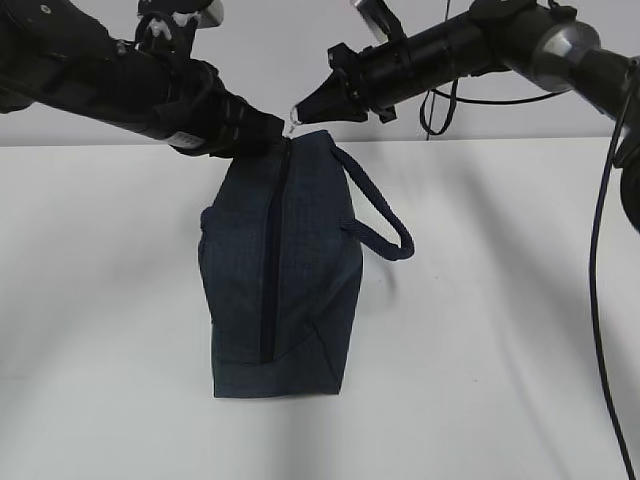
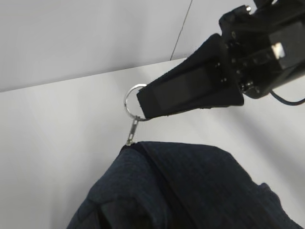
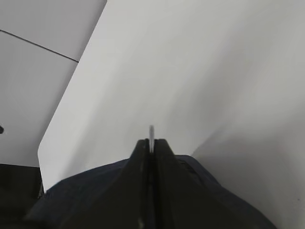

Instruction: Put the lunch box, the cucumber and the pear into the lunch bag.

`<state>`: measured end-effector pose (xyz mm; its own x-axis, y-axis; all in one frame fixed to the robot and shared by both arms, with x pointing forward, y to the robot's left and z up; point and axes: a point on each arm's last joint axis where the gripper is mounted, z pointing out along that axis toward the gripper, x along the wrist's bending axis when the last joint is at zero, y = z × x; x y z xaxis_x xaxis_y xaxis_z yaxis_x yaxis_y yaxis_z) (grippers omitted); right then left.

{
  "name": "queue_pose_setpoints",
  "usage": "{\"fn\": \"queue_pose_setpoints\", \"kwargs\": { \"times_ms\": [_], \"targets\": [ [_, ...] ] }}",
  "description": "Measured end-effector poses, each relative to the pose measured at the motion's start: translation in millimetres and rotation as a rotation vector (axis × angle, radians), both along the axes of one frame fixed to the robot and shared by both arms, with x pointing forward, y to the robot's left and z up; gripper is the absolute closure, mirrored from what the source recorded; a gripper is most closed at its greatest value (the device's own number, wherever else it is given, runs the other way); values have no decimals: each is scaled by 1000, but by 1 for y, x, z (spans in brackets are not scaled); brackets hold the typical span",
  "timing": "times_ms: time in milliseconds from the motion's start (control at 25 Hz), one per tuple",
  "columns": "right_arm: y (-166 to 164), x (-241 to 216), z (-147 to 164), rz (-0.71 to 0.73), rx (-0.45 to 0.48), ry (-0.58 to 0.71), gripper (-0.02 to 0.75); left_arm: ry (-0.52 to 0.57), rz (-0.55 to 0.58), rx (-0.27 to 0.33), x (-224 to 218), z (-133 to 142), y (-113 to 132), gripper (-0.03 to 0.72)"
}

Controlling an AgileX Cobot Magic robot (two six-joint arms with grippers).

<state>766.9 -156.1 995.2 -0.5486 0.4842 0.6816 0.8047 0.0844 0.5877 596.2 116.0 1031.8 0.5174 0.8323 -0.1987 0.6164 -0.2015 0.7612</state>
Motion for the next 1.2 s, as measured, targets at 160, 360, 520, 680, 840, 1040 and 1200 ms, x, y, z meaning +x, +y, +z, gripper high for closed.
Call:
{"fn": "queue_pose_setpoints", "kwargs": {
  "times_ms": [160,360,520,680,840,1040,1200],
  "targets": [
    [8,-3,5,14,0,-6,738,-2,-1,2,0,0,0,664],
    [15,-5,3,23,-23,2,738,-3,-1,3,0,0,0,664],
    [20,-7,2,33,-25,3,738,-3,-1,3,0,0,0,664],
    [21,-7,2,39,-29,-5,738,-3,-2,3,0,0,0,664],
    [21,-7,2,44,-31,-15,738,-3,-2,3,0,0,0,664],
    [15,-5,0,37,-33,-20,738,-3,-2,3,0,0,0,664],
    [10,-2,-10,29,-8,8,738,-3,-2,3,0,0,0,664]
  ]
}}
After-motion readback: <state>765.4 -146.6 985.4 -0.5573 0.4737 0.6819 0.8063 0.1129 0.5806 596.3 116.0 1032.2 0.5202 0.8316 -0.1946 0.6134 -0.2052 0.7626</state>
